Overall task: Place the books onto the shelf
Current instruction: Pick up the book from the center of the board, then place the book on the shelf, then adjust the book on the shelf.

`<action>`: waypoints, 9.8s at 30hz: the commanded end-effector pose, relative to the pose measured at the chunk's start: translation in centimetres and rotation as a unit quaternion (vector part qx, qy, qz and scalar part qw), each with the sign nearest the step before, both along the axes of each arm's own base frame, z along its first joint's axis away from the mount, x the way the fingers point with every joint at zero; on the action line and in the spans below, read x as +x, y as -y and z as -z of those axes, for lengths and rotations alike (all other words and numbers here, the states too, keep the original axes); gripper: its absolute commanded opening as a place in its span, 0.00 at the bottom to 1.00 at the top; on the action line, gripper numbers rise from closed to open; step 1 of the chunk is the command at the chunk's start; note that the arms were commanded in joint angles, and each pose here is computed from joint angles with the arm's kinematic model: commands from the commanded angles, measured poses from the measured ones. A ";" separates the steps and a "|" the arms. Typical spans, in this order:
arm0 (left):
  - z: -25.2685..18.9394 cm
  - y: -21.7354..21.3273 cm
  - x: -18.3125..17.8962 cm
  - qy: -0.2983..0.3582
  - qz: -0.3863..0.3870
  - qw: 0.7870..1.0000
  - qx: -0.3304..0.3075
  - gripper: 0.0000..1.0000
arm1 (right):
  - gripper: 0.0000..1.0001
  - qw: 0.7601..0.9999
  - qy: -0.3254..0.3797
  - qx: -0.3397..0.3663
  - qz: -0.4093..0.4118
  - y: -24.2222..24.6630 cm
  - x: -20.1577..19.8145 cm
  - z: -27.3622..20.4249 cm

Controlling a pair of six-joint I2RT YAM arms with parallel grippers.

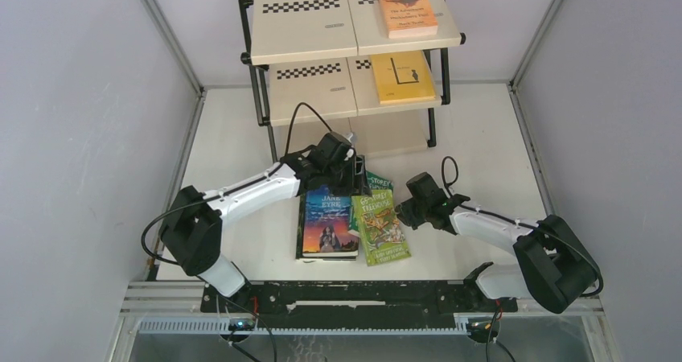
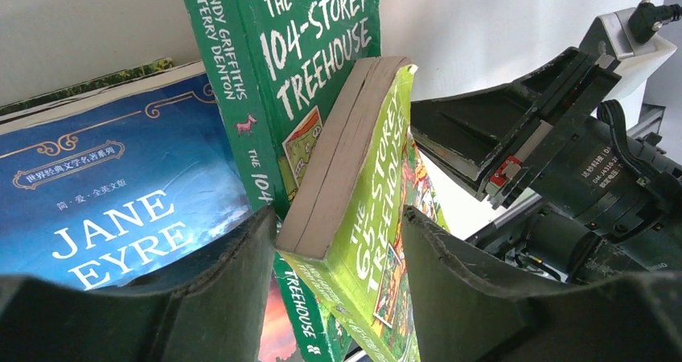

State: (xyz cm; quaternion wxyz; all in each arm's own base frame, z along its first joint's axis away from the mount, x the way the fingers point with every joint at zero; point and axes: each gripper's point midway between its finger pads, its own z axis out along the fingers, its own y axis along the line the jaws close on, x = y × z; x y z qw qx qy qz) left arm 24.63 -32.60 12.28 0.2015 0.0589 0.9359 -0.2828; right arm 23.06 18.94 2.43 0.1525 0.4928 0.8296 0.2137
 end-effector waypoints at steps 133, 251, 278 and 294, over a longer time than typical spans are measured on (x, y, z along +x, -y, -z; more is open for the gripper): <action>-6.1 -4.1 2.6 -0.039 -0.230 0.948 -0.214 0.00 | 0.00 0.929 0.171 0.325 0.038 -0.8 0.0 -8.2; -8.6 -13.0 3.2 0.115 -0.295 0.933 -0.174 0.68 | 0.51 0.924 0.195 -0.002 0.329 2.7 22.1 -1.4; -9.2 -13.5 1.5 0.111 -0.306 0.918 -0.228 0.74 | 0.52 0.957 0.216 -0.116 0.156 4.3 15.6 -5.5; -8.9 -13.2 1.9 0.112 -0.314 0.911 -0.242 0.74 | 0.00 0.970 0.212 -0.114 0.017 0.6 18.3 -4.5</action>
